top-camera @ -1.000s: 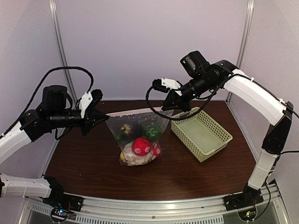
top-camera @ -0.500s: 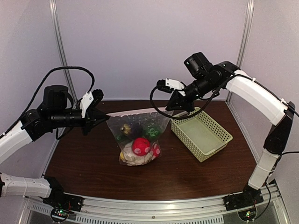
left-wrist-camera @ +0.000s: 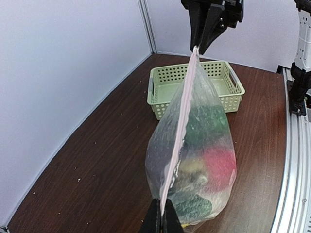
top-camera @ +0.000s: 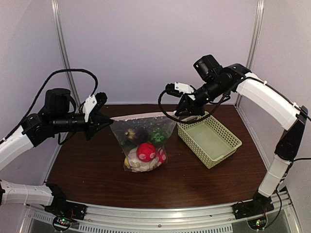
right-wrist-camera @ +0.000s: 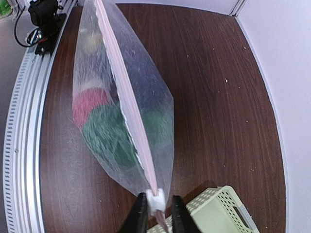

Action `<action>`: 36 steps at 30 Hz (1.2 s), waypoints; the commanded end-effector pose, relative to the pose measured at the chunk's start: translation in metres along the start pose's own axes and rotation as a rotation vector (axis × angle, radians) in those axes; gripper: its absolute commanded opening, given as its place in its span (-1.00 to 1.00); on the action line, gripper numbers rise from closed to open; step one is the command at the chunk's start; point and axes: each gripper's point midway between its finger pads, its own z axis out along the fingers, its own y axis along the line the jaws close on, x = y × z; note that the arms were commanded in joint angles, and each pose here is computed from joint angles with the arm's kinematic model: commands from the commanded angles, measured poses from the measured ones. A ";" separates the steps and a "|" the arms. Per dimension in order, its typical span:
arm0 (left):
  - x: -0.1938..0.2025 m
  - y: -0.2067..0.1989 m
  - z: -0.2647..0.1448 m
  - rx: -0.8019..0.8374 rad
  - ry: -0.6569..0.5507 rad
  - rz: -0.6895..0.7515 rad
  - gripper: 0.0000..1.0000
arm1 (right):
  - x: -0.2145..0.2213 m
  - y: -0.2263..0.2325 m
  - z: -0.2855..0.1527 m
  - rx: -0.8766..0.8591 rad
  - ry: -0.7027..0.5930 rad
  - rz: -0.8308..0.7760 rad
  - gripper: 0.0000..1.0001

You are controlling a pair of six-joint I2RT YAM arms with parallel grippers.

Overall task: Place the food in the zip-top bag and seal the zipper
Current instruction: Zip the zipper on the zipper food storage bag, then place the zipper food storage bag at the center of the board.

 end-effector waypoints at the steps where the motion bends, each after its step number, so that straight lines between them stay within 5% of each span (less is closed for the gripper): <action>1: -0.010 0.020 0.003 -0.071 -0.043 -0.011 -1.00 | 0.020 -0.014 -0.021 0.050 0.065 0.070 -0.37; 11: -0.076 0.120 0.076 -0.288 -0.076 -0.094 -1.00 | 0.002 -0.088 -0.102 0.252 -0.205 0.249 0.94; 15: -0.132 0.161 0.077 -0.318 -0.210 -0.080 -1.00 | 0.024 -0.099 -0.115 0.349 -0.183 0.289 0.99; 21: -0.189 0.144 0.071 -0.146 -0.374 -0.062 -1.00 | 0.041 -0.100 -0.140 0.489 -0.197 0.320 0.99; 30: -0.054 0.077 0.057 -0.070 -0.198 -0.275 -0.95 | 0.092 -0.100 -0.162 0.727 -0.232 0.481 0.99; 36: 0.017 0.038 0.018 -0.082 -0.057 -0.333 0.11 | 0.116 -0.091 -0.170 0.804 -0.223 0.551 0.99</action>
